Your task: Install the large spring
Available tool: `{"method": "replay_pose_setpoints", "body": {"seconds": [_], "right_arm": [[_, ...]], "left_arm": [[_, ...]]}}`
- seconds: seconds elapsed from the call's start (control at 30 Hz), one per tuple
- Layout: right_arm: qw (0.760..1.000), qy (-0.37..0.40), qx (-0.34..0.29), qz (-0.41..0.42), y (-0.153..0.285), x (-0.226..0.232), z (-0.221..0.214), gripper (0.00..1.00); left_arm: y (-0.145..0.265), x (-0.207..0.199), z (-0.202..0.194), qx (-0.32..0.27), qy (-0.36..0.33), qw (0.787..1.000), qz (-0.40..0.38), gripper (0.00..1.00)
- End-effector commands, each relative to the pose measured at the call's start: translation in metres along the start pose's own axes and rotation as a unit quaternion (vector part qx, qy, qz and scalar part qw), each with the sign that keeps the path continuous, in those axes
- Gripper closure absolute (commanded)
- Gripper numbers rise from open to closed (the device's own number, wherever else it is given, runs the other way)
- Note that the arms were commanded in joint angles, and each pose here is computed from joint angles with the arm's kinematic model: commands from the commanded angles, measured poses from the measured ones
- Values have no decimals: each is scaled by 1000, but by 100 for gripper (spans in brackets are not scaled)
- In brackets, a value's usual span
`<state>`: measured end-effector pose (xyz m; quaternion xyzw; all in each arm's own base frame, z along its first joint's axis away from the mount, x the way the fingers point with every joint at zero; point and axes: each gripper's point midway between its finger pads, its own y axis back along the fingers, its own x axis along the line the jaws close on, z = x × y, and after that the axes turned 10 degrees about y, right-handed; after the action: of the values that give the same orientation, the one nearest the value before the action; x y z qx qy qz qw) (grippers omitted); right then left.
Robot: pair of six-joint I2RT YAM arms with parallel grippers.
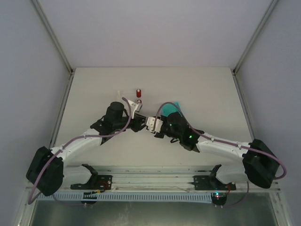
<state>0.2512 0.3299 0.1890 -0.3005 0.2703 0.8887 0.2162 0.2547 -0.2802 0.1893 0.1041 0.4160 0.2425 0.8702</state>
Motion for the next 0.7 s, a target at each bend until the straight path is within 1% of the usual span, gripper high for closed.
{"method": "replay_pose_setpoints", "body": {"seconds": [0.0,0.13,0.23,0.33,0.37,0.43,0.5,0.57,0.67], "right_arm": [[999,-28,11,-38,2,-13,-2,57],[994,-96,26,-34,8,-9,-10,31],[987,-145,24,-62,19,-21,-7,16],[975,-189,58,-100,28,-40,-12,3],[969,-204,82,-112,30,-45,-19,0],[953,-240,117,-142,33,-56,-28,1],[936,-276,141,-168,36,-66,-34,1],[924,-299,153,-184,37,-71,-38,1],[901,-329,183,-216,46,-78,-57,1]], "left_arm": [[4,-16,19,-13,-15,1000,-6,100],[10,-7,35,-39,-20,999,31,100],[17,1,53,-66,-32,995,74,100],[24,12,70,-90,-41,987,124,100],[26,16,76,-97,-44,984,139,100],[30,23,88,-111,-49,978,171,100],[37,34,101,-125,-53,968,209,100],[40,41,112,-133,-53,963,230,100],[44,59,122,-135,-47,953,266,100]]}}
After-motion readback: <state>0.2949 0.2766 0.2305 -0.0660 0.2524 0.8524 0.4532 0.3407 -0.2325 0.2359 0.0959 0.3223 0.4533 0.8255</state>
